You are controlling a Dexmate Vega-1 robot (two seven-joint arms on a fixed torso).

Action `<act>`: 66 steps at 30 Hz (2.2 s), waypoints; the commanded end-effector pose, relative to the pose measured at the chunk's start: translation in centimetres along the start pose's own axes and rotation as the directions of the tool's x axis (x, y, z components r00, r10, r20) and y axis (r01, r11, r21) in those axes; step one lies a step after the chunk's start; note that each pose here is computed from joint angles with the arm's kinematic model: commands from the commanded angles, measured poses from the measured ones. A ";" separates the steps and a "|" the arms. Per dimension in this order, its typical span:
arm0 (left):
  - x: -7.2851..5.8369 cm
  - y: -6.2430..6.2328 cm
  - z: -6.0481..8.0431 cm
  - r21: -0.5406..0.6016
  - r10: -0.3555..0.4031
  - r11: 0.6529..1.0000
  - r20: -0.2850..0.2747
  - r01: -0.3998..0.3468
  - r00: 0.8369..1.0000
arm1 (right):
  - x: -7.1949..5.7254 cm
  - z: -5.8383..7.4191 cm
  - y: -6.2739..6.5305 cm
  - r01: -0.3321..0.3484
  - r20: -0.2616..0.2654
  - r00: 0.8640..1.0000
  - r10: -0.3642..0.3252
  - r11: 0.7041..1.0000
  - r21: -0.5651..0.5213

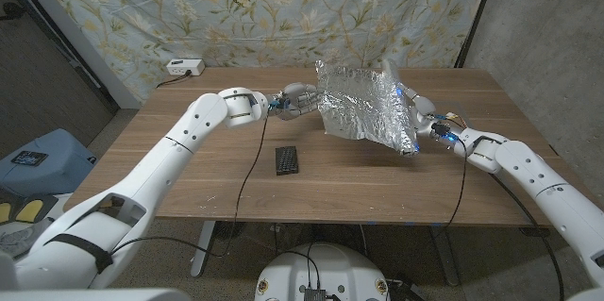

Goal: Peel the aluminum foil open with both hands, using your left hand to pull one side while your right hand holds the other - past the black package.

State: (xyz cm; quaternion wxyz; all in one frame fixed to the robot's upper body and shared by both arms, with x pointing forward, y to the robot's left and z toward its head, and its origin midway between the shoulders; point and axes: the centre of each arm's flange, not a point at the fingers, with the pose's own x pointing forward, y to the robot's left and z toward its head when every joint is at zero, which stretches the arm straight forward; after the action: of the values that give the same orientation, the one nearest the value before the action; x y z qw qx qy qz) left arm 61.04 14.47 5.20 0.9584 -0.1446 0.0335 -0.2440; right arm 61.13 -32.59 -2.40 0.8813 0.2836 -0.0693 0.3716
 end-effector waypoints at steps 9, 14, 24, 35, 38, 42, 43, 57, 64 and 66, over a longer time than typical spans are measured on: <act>-0.9 1.3 0.8 -0.030 0.007 1.000 0.011 -0.007 1.000 | 0.9 -0.1 -0.2 -0.005 -0.036 0.999 0.005 1.000 0.013; -1.1 1.5 0.9 -0.036 0.003 0.999 0.016 -0.002 1.000 | 0.8 0.0 -0.3 -0.001 -0.033 0.999 0.001 1.000 0.012; -1.7 1.6 1.0 -0.031 0.007 1.000 0.026 -0.006 1.000 | 0.5 0.4 -0.5 -0.001 -0.013 1.000 0.001 1.000 0.015; -2.2 1.7 1.4 -0.011 0.000 1.000 0.031 0.000 1.000 | 0.2 0.7 -0.7 -0.004 0.013 1.000 0.003 1.000 0.011; -2.3 1.7 1.5 -0.003 0.002 1.000 0.031 -0.002 1.000 | 0.2 0.7 -0.7 -0.009 0.021 1.000 0.009 1.000 0.013; -2.4 1.6 1.9 0.011 0.003 1.000 0.033 -0.003 0.999 | 0.3 0.7 -0.8 -0.021 0.042 0.999 0.021 1.000 0.015; -2.4 1.6 1.9 0.011 0.004 1.000 0.033 -0.004 0.999 | 0.3 0.7 -0.8 -0.021 0.042 0.999 0.021 1.000 0.015; -2.7 1.7 2.2 0.006 -0.002 1.000 0.030 0.001 1.000 | 0.4 0.6 -0.7 -0.008 0.025 1.000 0.007 1.000 0.020; -3.1 1.9 2.3 0.007 0.000 1.000 0.030 0.000 1.000 | 0.5 0.8 -0.7 -0.002 0.025 1.000 0.001 1.000 0.019; -3.2 1.9 2.2 0.002 0.000 1.000 0.028 0.000 1.000 | 0.4 0.8 -0.8 0.002 0.023 1.000 -0.003 1.000 0.017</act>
State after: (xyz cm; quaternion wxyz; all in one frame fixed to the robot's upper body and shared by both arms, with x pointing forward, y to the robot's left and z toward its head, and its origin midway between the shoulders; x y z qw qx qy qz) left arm 59.73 17.73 6.83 0.9589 -0.1448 0.0177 -0.2434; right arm 61.97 -33.17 -2.12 0.8766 0.2964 -0.0792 0.3708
